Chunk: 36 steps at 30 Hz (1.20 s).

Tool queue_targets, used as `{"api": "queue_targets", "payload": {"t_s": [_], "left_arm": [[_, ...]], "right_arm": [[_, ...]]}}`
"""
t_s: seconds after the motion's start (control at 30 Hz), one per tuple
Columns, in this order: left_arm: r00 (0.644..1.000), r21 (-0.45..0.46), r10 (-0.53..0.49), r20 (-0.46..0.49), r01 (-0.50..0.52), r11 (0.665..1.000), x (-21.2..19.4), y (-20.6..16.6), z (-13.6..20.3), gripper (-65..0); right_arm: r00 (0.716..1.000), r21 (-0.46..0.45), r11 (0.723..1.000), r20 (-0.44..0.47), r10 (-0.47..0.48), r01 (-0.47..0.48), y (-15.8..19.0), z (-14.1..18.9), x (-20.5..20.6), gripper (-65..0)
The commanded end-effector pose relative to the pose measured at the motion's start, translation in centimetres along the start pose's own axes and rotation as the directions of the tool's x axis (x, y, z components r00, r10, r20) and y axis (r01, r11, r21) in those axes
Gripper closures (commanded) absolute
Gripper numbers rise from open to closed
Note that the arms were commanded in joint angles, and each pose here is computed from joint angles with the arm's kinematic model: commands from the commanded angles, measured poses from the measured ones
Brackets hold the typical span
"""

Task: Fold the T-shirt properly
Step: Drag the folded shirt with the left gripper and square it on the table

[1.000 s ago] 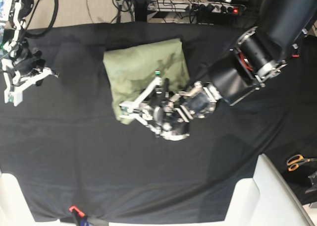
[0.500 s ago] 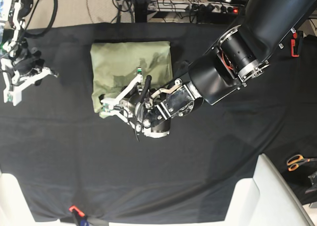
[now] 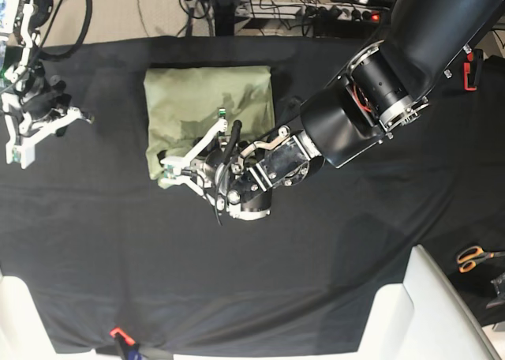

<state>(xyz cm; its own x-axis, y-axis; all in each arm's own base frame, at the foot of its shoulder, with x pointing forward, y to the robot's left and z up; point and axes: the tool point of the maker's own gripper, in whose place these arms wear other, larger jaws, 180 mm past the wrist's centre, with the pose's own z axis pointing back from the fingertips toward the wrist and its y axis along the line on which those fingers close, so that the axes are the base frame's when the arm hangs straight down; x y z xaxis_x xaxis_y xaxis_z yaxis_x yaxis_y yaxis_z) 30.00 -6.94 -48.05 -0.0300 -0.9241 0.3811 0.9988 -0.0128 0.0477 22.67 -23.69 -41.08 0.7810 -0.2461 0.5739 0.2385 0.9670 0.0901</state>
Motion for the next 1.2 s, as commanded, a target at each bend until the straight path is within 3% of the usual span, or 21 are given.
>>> {"api": "queue_targets", "payload": {"t_s": [0.0, 0.03, 0.23, 0.37, 0.5, 0.63, 0.8, 0.97, 1.03, 1.07, 1.13, 1.17], "left_arm": [[1.0, 0.053, -0.012, -0.01, 0.012, 0.999, 0.4, 1.8, 0.8, 0.0], [1.0, 0.056, -0.014, -0.027, 0.015, 0.998, 0.2, 1.9, 0.9, 0.0], [0.999, 0.095, -0.027, -0.042, 0.031, 0.995, 0.4, 3.9, 2.1, -29.9], [0.998, 0.124, -0.038, -0.048, 0.043, 0.991, 0.7, 5.4, 3.0, -43.9], [0.998, 0.159, -0.052, -0.048, 0.059, 0.986, 1.2, 7.1, 4.2, -52.8], [0.997, 0.211, -0.07, -0.046, 0.078, 0.974, 2.1, 9.6, 6.1, -53.6], [0.998, 0.276, -0.061, -0.005, 0.06, 0.959, 4.0, 12.1, 8.8, -53.6], [0.998, 0.339, -0.003, 0.07, -0.021, 0.941, 3.9, 9.8, 11.7, -52.0], [0.995, 0.364, -0.021, 0.099, -0.016, 0.931, 3.5, 7.3, 12.9, -42.1], [0.993, 0.374, -0.029, 0.112, -0.015, 0.928, 3.4, 6.1, 13.4, -32.3], [0.991, 0.366, -0.025, 0.131, -0.025, 0.93, 2.8, 3.1, 13.6, -0.2], [0.99, 0.36, -0.012, 0.144, -0.041, 0.932, 2.4, 2.0, 13.5, 0.0]], "right_arm": [[0.999, -0.008, 1.0, 0.045, 0.009, -0.009, -0.3, 0.3, 1.4, -0.2], [0.999, -0.008, 1.0, 0.045, 0.009, -0.009, -0.3, 0.3, 1.4, -0.2], [0.999, -0.006, 1.0, 0.044, 0.011, -0.011, -0.2, 0.3, 1.4, -0.2], [0.999, -0.005, 1.0, 0.042, 0.012, -0.012, -0.2, 0.3, 1.3, -0.2], [0.999, -0.004, 1.0, 0.04, 0.013, -0.013, -0.1, 0.3, 1.3, -0.2], [0.999, -0.003, 1.0, 0.04, 0.014, -0.014, -0.1, 0.3, 1.2, -0.2], [0.999, -0.003, 1.0, 0.039, 0.016, -0.016, -0.1, 0.3, 1.2, -0.2], [0.999, -0.011, 1.0, 0.037, 0.018, -0.017, -0.5, 0.3, 1.2, -0.2], [0.999, -0.01, 1.0, 0.037, 0.019, -0.018, -0.4, 0.3, 1.2, -0.2], [0.999, -0.01, 1.0, 0.035, 0.018, -0.018, -0.5, 0.3, 1.1, -0.2], [0.999, -0.01, 1.0, 0.035, 0.018, -0.018, -0.5, 0.3, 1.1, -0.2], [0.999, -0.009, 1.0, 0.038, 0.018, -0.018, -0.4, 0.3, 1.2, -0.2]]}}
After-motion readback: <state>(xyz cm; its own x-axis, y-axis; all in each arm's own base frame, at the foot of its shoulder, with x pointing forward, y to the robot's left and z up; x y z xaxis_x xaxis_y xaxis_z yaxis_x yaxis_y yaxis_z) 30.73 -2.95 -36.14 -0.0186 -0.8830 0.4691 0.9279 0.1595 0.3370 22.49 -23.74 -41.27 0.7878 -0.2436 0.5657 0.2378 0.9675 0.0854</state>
